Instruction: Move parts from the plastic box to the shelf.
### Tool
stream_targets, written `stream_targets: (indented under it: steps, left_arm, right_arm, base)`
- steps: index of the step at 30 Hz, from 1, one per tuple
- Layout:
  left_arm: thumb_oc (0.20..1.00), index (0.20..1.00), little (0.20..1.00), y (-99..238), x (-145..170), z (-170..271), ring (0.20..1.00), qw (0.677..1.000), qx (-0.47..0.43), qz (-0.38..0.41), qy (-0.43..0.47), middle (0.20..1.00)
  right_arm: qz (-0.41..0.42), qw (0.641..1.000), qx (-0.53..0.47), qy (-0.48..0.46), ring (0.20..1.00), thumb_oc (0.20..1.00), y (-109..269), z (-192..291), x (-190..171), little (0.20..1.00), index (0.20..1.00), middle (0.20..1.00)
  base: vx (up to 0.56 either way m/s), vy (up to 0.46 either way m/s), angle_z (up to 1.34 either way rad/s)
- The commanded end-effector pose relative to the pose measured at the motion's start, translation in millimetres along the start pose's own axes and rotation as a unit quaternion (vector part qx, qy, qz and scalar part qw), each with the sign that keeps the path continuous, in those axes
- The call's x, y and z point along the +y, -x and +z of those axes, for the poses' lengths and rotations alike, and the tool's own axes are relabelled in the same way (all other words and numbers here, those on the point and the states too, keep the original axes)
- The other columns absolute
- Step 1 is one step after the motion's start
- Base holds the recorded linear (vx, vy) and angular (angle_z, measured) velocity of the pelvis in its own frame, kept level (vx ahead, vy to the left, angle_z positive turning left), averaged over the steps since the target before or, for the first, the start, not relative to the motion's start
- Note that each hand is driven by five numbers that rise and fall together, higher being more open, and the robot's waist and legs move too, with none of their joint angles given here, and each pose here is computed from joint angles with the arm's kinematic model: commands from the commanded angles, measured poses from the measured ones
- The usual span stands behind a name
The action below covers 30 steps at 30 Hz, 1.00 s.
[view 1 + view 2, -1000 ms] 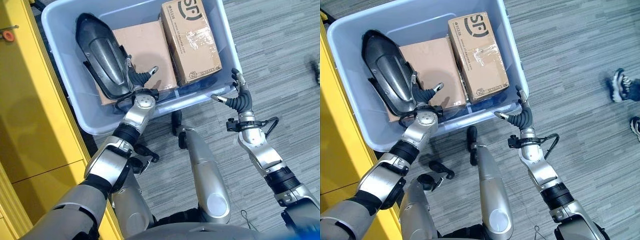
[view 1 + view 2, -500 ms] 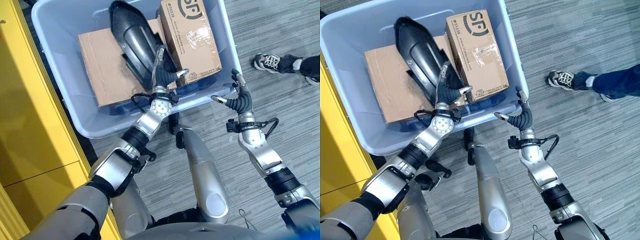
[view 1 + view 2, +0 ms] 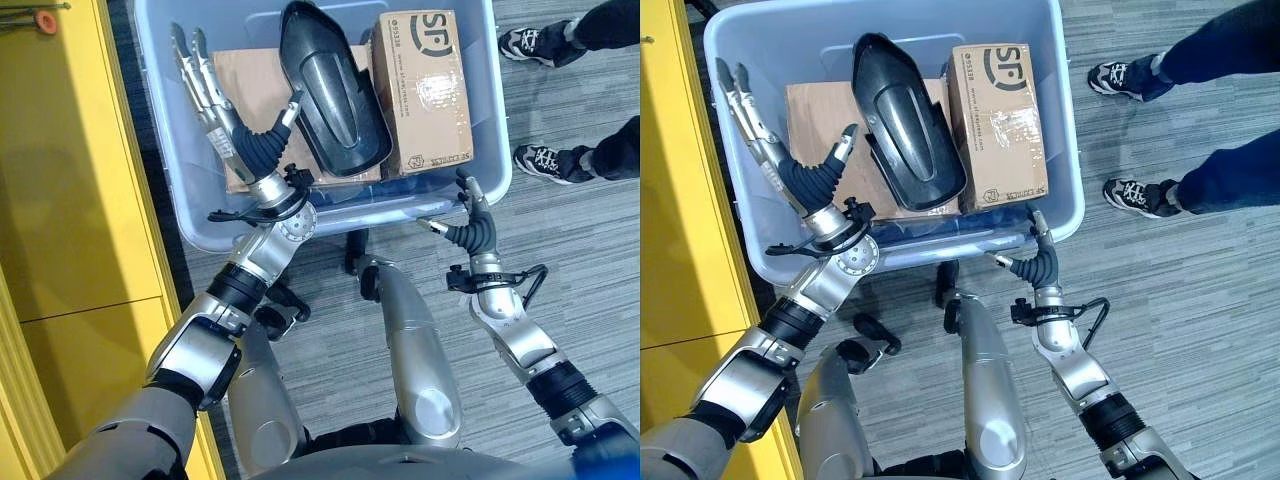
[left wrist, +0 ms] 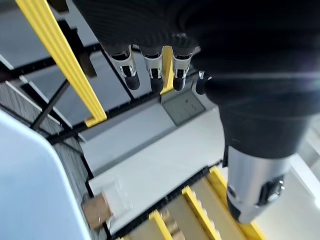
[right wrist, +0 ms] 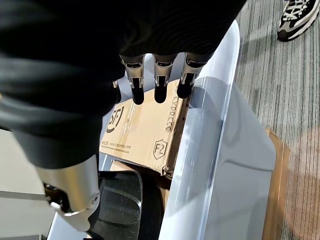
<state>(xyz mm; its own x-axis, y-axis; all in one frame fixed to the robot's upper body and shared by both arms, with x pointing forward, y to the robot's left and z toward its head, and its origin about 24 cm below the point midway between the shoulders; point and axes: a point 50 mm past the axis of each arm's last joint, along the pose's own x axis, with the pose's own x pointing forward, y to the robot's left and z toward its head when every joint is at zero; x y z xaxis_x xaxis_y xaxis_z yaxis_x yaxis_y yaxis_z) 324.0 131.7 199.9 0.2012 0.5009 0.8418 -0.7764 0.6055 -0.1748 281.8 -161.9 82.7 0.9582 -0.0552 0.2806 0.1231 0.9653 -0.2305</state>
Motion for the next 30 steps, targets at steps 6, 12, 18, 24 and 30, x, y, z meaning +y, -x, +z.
stream_targets:
  steps: [6,12,18,24,30]
  left_arm:
    - [1.000,1.000,1.000,23.4,-8.7,-22.2,1.000,0.975,0.201,-0.089,0.028,1.000]
    - [1.000,1.000,1.000,48.7,-23.1,-24.8,1.000,0.934,0.319,-0.151,0.061,1.000]
    - [1.000,1.000,1.000,58.3,-33.7,-20.7,1.000,0.913,0.373,-0.154,0.056,1.000]
    - [1.000,1.000,1.000,61.9,-36.8,-25.4,1.000,0.902,0.409,-0.133,0.036,1.000]
    - [1.000,1.000,1.000,64.9,-43.4,-29.5,1.000,0.872,0.470,-0.130,0.050,1.000]
  right_arm:
    - [-0.026,0.998,-0.031,-0.044,1.000,1.000,-0.7,12.9,3.1,1.000,1.000,1.000]
    - [-0.022,0.998,-0.030,-0.043,1.000,1.000,-7.1,16.6,4.2,1.000,1.000,1.000]
    - [-0.022,0.998,-0.038,-0.041,1.000,1.000,-14.1,22.9,3.3,1.000,1.000,1.000]
    - [-0.016,0.999,-0.035,-0.038,1.000,1.000,-17.9,24.3,2.6,1.000,1.000,1.000]
    - [-0.017,0.999,-0.036,-0.036,1.000,1.000,-20.5,24.8,3.4,1.000,1.000,1.000]
  base:
    - [-0.02,-0.049,0.00]
    - [0.00,0.000,-0.01]
    - [0.00,0.003,-0.02]
    - [0.01,0.015,-0.10]
    - [0.01,-0.004,-0.06]
